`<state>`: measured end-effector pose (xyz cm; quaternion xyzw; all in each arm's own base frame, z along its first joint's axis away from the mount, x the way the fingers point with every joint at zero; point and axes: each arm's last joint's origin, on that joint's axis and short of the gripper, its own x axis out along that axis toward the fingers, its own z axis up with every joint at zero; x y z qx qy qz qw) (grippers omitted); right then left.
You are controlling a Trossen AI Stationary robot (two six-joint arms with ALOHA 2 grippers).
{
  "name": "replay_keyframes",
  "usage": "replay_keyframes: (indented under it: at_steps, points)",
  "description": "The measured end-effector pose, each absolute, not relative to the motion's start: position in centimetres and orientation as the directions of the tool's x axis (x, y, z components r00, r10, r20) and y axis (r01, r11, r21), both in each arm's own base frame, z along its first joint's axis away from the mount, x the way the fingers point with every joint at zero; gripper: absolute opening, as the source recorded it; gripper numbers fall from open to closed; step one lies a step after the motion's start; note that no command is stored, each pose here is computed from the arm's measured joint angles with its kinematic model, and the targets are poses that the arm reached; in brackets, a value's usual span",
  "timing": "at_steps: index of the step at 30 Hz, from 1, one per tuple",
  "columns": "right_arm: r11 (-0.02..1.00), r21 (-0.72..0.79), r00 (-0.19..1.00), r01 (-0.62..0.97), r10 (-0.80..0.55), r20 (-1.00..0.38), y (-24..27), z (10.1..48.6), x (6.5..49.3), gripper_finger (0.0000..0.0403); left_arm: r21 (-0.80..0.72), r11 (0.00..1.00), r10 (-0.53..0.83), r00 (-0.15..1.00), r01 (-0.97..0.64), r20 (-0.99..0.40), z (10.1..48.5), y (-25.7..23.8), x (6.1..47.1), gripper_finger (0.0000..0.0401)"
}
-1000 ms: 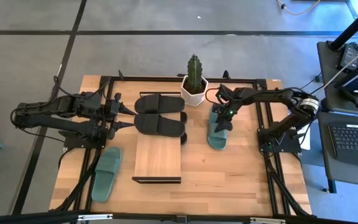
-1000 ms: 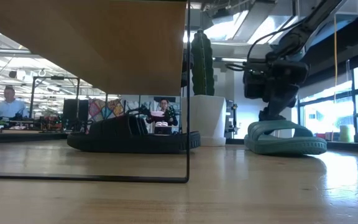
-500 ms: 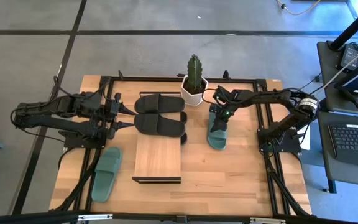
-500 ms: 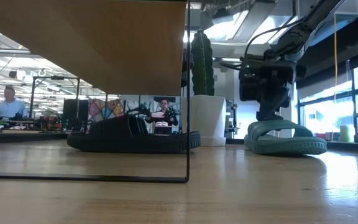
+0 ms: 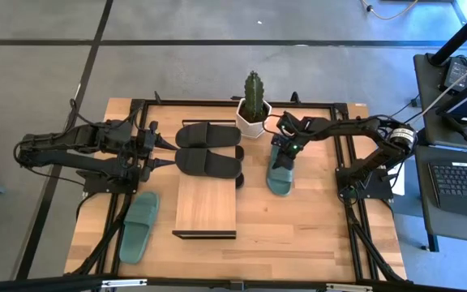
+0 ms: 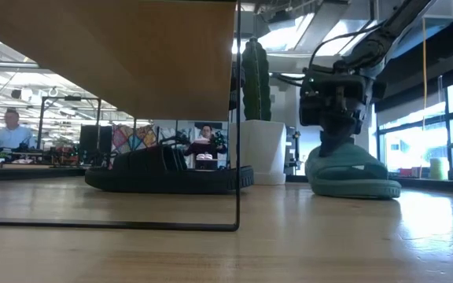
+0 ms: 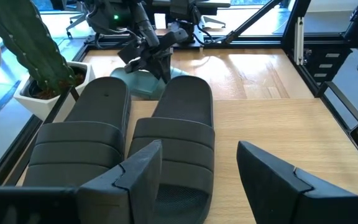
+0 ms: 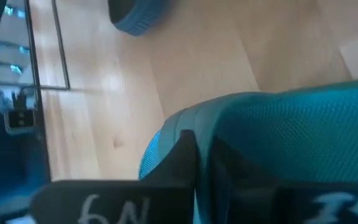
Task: Pick and place slides into the shelf
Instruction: Put the green slides under the shelf
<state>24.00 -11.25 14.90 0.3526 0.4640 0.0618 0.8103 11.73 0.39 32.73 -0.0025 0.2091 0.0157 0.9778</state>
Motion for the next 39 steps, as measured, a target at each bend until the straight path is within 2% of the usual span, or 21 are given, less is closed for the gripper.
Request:
replay_keyframes:
  at_steps: [4, 8, 14, 17, 22, 26, 33, 39]
  points:
    - [0.691, 0.659, 0.548, 0.295, 0.443, -0.710, -10.4, 15.0, 24.4, 0.0024, 0.001, 0.999, 0.030, 0.912, -0.032, -0.409, 32.7, 0.4, 11.7, 0.0199]
    - [0.648, 0.684, 0.535, 0.334, 0.467, -0.704, -8.5, 15.6, 25.1, 0.0014, 0.001, 0.999, 0.029, 0.911, -0.032, -0.410, 32.7, 0.4, 11.7, 0.0199]
    - [0.655, 0.641, 0.573, 0.400, 0.368, -0.733, -4.5, 18.0, 25.9, 0.0014, 0.001, 1.000, 0.029, 0.901, -0.031, -0.432, 32.5, 0.4, 11.6, 0.0199]
    - [0.630, 0.668, 0.642, 0.396, 0.330, -0.692, -2.1, 18.8, 25.4, 0.0015, 0.001, 1.000, 0.029, 0.901, -0.031, -0.433, 32.5, 0.4, 11.6, 0.0199]
    - [0.524, 0.781, 0.805, 0.339, 0.268, -0.529, 1.4, 18.4, 23.7, 0.0014, 0.001, 0.999, 0.029, 0.901, -0.032, -0.432, 32.5, 0.4, 11.6, 0.0199]
    - [0.426, 0.828, 0.873, 0.364, 0.154, -0.463, 3.3, 16.8, 22.2, 0.0014, 0.001, 0.999, 0.030, 0.905, -0.032, -0.424, 32.6, 0.4, 11.7, 0.0199]
    - [0.261, 0.896, 0.929, 0.360, -0.011, -0.370, 5.8, 16.1, 21.5, 0.0015, -0.047, 0.997, 0.029, 0.905, -0.054, -0.424, 32.6, 0.4, 11.7, 0.0199]
    - [0.179, 0.903, 0.920, 0.391, -0.045, -0.389, 6.7, 15.8, 22.5, 0.0016, -0.035, 0.998, 0.029, 0.905, -0.048, -0.424, 32.6, 0.4, 11.7, 0.0199]
